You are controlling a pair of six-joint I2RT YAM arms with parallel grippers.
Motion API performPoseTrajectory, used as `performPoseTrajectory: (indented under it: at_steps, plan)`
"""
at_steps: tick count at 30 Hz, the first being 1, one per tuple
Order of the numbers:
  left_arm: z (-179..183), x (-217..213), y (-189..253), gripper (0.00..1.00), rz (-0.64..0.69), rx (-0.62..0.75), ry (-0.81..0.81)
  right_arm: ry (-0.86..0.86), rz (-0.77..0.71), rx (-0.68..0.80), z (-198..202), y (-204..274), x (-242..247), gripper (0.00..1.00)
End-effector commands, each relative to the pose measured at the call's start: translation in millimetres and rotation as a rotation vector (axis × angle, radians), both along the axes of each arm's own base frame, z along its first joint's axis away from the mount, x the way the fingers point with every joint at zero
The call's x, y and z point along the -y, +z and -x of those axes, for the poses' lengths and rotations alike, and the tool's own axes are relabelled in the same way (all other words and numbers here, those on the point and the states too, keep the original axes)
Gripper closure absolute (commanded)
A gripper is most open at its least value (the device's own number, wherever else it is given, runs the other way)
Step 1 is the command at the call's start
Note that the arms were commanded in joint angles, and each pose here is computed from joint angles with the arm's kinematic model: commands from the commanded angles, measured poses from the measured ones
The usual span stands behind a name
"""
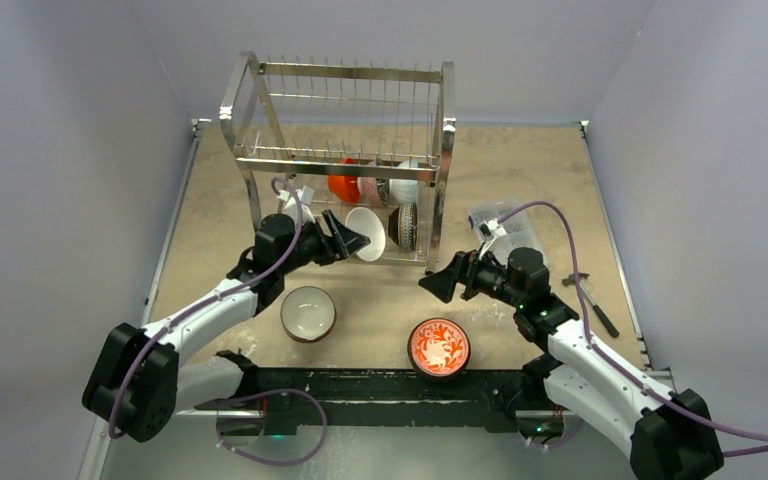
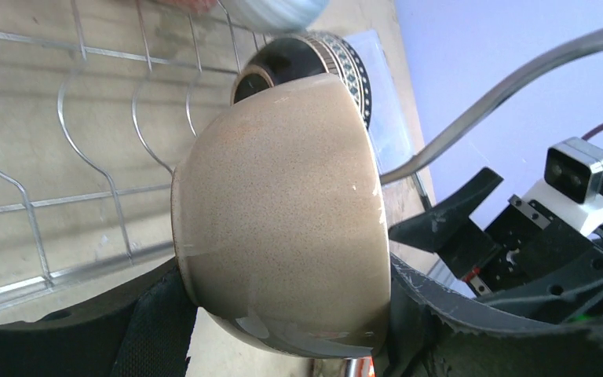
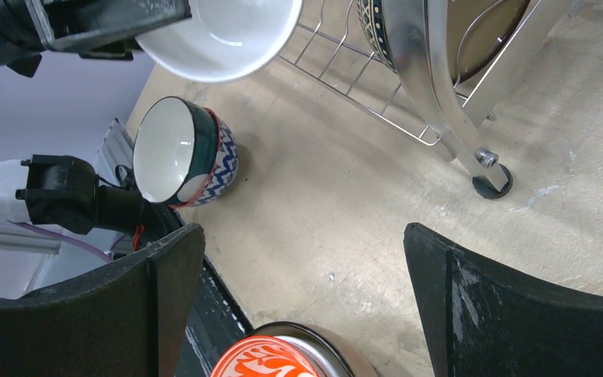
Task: Load the bowls into the dish rack
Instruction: Place the bowl in the dish rack.
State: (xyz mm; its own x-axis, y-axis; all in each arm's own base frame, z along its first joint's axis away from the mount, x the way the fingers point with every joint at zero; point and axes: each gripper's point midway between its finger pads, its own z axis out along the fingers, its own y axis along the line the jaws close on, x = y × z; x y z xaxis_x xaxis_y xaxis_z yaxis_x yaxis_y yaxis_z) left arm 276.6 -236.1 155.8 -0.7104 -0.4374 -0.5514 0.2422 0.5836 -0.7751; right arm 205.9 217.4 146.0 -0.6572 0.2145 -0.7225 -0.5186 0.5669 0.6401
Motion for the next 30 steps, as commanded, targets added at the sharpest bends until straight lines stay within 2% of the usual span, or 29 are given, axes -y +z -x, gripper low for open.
performPoseTrajectory:
  at_steps: [1, 16, 30]
  plan:
    - [-30, -5, 40, 1.00, 0.005, 0.147, 0.028, -0.017, -0.006, 0.055, -6, 18, 0, 0.01]
    - [-78, -16, 26, 1.00, -0.153, 0.200, 0.122, -0.038, 0.002, 0.049, -3, 16, 6, 0.01]
    - [-93, -23, 7, 1.00, -0.253, 0.216, 0.152, -0.037, 0.004, 0.042, -5, 13, 4, 0.01]
